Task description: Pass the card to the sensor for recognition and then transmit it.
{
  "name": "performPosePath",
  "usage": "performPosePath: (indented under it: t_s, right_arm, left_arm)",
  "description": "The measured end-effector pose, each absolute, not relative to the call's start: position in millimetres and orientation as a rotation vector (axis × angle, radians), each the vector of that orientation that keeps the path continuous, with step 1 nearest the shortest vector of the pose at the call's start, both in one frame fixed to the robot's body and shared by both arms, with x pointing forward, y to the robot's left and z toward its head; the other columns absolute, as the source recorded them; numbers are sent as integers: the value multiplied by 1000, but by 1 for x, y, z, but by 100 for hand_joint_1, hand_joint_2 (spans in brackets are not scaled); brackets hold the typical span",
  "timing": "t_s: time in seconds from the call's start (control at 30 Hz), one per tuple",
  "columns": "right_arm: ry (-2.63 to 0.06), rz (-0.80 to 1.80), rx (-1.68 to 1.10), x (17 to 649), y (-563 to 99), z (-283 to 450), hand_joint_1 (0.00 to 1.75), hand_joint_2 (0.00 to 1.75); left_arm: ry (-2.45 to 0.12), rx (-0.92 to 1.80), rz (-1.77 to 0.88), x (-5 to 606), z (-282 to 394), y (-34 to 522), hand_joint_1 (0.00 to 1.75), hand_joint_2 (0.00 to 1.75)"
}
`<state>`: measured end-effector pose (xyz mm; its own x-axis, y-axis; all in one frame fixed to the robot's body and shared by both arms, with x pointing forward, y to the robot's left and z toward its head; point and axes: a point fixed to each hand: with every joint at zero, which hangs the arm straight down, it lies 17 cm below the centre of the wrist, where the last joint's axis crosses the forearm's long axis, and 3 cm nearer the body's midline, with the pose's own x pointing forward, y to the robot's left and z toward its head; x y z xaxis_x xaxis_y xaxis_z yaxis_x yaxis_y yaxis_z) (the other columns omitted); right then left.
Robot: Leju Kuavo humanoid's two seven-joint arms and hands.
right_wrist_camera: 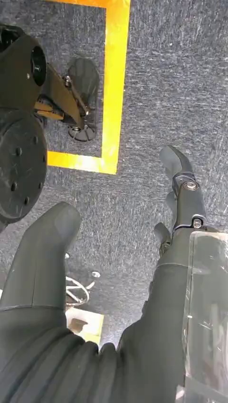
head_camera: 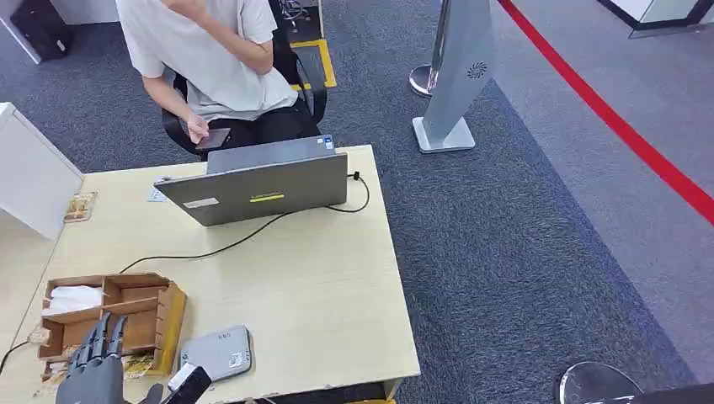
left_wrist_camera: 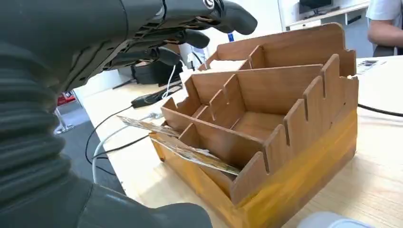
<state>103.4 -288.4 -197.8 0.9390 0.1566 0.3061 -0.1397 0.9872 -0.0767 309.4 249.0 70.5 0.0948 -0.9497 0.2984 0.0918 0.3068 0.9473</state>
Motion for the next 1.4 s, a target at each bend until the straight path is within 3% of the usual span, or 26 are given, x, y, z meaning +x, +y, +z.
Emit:
performPosePath:
  t_s: [1.1,1.13,1.4]
  right_arm:
    - [-313,161,-56,103,-289,-196,0,175]
    - [-313,164,-56,103,-289,-196,0,175]
    - [-322,188,-62,104,-289,-196,0,175]
  left_arm:
    - [-1072,999,-929,299,56,292,0,175]
    - [-1056,1005,-919,297,54,299,175,175]
    - [-1087,1014,-903,300,60,300,175,175]
